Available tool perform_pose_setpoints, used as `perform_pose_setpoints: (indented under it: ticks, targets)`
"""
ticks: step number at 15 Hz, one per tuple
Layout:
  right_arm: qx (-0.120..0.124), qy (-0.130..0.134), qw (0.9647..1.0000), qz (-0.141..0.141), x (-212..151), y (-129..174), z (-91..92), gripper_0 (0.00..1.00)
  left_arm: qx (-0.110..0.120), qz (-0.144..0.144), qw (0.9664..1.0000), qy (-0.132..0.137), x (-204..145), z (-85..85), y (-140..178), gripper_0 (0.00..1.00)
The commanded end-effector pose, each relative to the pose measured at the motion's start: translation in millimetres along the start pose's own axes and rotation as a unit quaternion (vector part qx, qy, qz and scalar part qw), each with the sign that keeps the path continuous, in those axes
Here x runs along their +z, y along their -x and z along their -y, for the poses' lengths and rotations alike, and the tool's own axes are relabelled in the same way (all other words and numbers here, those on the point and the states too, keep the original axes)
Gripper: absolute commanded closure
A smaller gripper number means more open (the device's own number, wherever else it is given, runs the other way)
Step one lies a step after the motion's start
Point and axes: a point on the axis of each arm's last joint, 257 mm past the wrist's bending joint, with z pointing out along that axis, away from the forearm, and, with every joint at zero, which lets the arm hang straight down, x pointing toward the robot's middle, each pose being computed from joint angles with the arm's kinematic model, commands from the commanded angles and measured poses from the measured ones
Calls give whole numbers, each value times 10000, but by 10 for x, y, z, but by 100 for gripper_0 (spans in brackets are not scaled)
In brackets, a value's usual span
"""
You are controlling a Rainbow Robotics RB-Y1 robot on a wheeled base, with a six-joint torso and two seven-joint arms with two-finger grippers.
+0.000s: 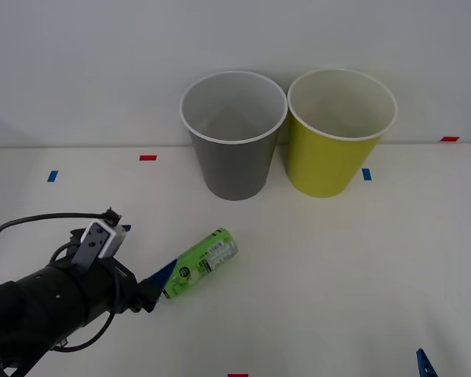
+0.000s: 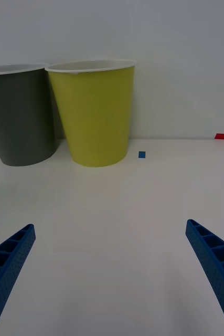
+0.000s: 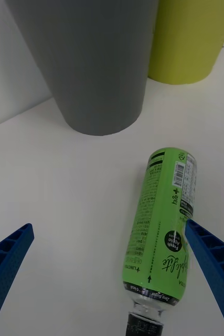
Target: Put cans in the gray bin and PET bottles in the light green bin.
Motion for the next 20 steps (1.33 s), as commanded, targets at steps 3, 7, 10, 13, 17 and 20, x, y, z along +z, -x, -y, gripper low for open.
perform_pose_setpoints:
  ticks: [3, 7, 10, 13, 17, 20]
  targets:
    - [0, 0, 10000, 0, 0, 0, 0, 0, 268, -228, 9994, 50, 79, -76, 53, 0]
    - [0, 0, 10000, 0, 0, 0, 0, 0, 190, -413, 9988, -191, 182, 34, 210, 0]
    - [0, 0, 10000, 0, 0, 0, 0, 0, 495, -621, 9966, -197, 273, 107, 244, 0]
    - [0, 0, 10000, 0, 0, 0, 0, 0, 543, -734, 9954, -283, 330, 191, 307, 0]
    - [0, 0, 10000, 0, 0, 0, 0, 0, 390, -769, 9952, -460, 366, 336, 372, 0]
    - [0, 0, 10000, 0, 0, 0, 0, 0, 825, -995, 9904, -482, 420, 411, 404, 0]
